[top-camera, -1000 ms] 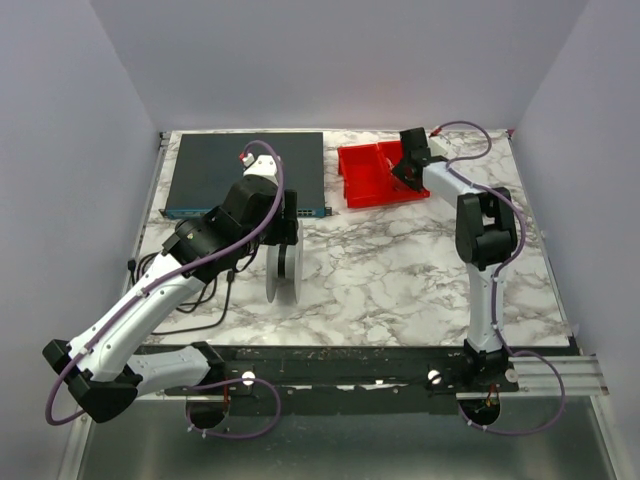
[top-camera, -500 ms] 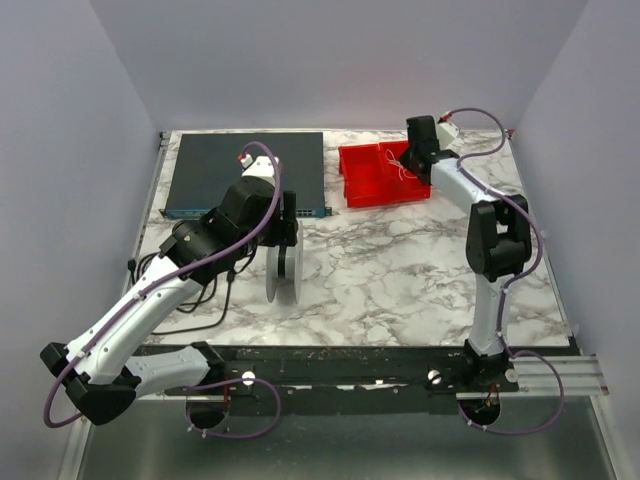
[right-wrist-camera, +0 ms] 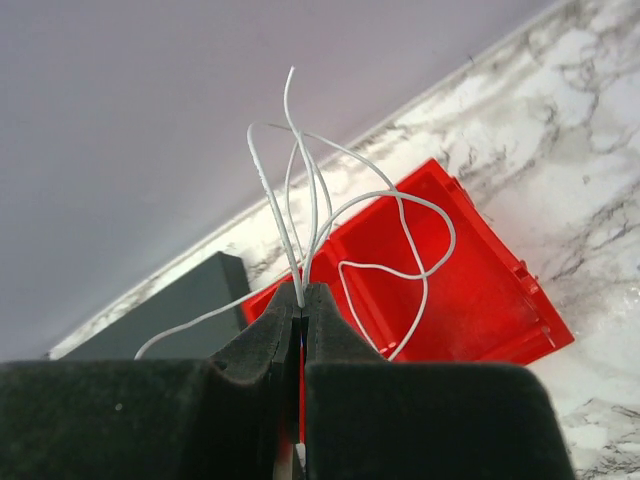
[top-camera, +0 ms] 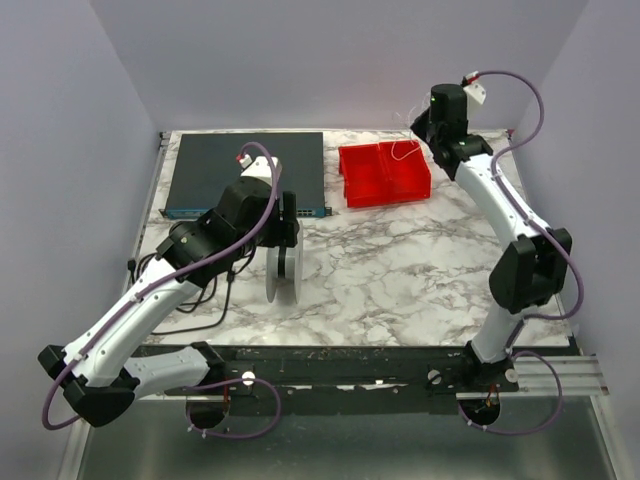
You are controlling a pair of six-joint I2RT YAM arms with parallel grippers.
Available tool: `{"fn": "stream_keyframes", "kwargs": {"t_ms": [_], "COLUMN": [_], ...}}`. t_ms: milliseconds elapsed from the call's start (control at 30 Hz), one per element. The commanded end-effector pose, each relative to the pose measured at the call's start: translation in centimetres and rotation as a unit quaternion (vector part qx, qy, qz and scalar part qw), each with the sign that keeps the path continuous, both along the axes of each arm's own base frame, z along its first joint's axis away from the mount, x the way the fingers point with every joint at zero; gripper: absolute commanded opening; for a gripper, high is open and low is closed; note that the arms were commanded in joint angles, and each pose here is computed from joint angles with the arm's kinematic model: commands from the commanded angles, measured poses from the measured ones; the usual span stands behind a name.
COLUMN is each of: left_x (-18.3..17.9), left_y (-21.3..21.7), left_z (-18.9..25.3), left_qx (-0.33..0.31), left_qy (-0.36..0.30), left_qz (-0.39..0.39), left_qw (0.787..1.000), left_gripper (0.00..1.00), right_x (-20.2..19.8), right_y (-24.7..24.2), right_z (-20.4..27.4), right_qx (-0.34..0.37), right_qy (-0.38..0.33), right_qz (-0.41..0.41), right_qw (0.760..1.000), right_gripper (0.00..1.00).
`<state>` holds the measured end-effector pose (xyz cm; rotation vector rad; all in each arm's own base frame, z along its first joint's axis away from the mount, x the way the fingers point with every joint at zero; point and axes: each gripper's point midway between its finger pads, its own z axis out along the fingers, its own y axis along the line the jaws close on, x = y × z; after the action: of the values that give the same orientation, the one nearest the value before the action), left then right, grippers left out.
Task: Wrap the cables
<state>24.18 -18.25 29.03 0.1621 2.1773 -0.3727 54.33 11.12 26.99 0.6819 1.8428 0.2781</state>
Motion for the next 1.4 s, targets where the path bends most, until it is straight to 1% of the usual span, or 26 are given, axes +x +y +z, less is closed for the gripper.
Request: {"fn": "stream_keyframes", "kwargs": {"t_ms": [0, 100, 167, 267, 400, 467, 567, 633, 733, 867, 967, 1133, 1233, 1367], "left_x": [-0.1, -0.1, -0.2, -0.4, -1.3, -2.1, -3.3, -4.1, -5.1, -6.5, -6.9, -8.3, -8.3, -7.7], "left_y": [-0.6, -1.0, -1.2, -1.7, -2.6, -3.3, -4.6, -5.6, -7.3, -10.0, -11.6, -14.2, -15.5, -16.8], "left_z": [2.2, 2.4, 2.6, 2.8, 3.0, 3.2, 2.7, 1.9, 0.4, -1.1, -1.8, -2.0, -1.8, 0.0], "left_qx": [-0.031, -0.039, -0.047, -0.057, -0.072, -0.082, -0.092, -0.097, -0.106, -0.103, -0.094, -0.101, -0.126, -0.159], "left_qy": [-0.023, -0.023, -0.024, -0.022, -0.015, -0.018, -0.008, 0.002, 0.019, 0.034, 0.041, 0.030, 0.021, -0.010], "left_qz": [-0.017, -0.024, -0.028, -0.038, -0.065, -0.086, -0.110, -0.127, -0.149, -0.179, -0.191, -0.218, -0.215, -0.214], "left_qw": [0.999, 0.999, 0.998, 0.997, 0.995, 0.993, 0.990, 0.987, 0.983, 0.978, 0.976, 0.970, 0.968, 0.964], "left_gripper": [0.70, 0.70, 0.70, 0.70, 0.70, 0.70, 0.70, 0.70, 0.69, 0.68, 0.67, 0.65, 0.63, 0.60], "right_x": [-3.3, -5.7, -7.6, -10.9, -16.7, -19.6, -23.2, -24.9, -27.0, -28.4, -28.7, -28.7, -28.4, -28.1], "right_y": [-0.2, 0.4, 1.5, 3.3, 6.9, 8.5, 8.8, 8.5, 7.2, 6.8, 6.4, 5.9, 7.8, 10.5], "right_z": [8.0, 11.2, 11.9, 10.7, 5.9, 2.7, -2.9, -6.0, -9.9, -11.6, -11.7, -10.4, -7.0, -2.1], "right_qx": [-0.016, -0.014, -0.015, -0.011, -0.001, 0.002, 0.009, 0.016, 0.013, 0.019, 0.018, 0.040, 0.102, 0.185], "right_qy": [-0.061, -0.080, -0.077, -0.055, -0.009, 0.021, 0.075, 0.098, 0.139, 0.155, 0.158, 0.176, 0.154, 0.116], "right_qz": [0.015, 0.038, 0.064, 0.109, 0.177, 0.205, 0.227, 0.237, 0.228, 0.236, 0.229, 0.187, 0.200, 0.234], "right_qw": [0.998, 0.996, 0.995, 0.992, 0.984, 0.978, 0.971, 0.966, 0.964, 0.959, 0.960, 0.966, 0.962, 0.947], "right_gripper": [0.01, 0.01, 0.01, 0.01, 0.01, 0.01, 0.01, 0.01, 0.01, 0.01, 0.01, 0.01, 0.01, 0.01]}}
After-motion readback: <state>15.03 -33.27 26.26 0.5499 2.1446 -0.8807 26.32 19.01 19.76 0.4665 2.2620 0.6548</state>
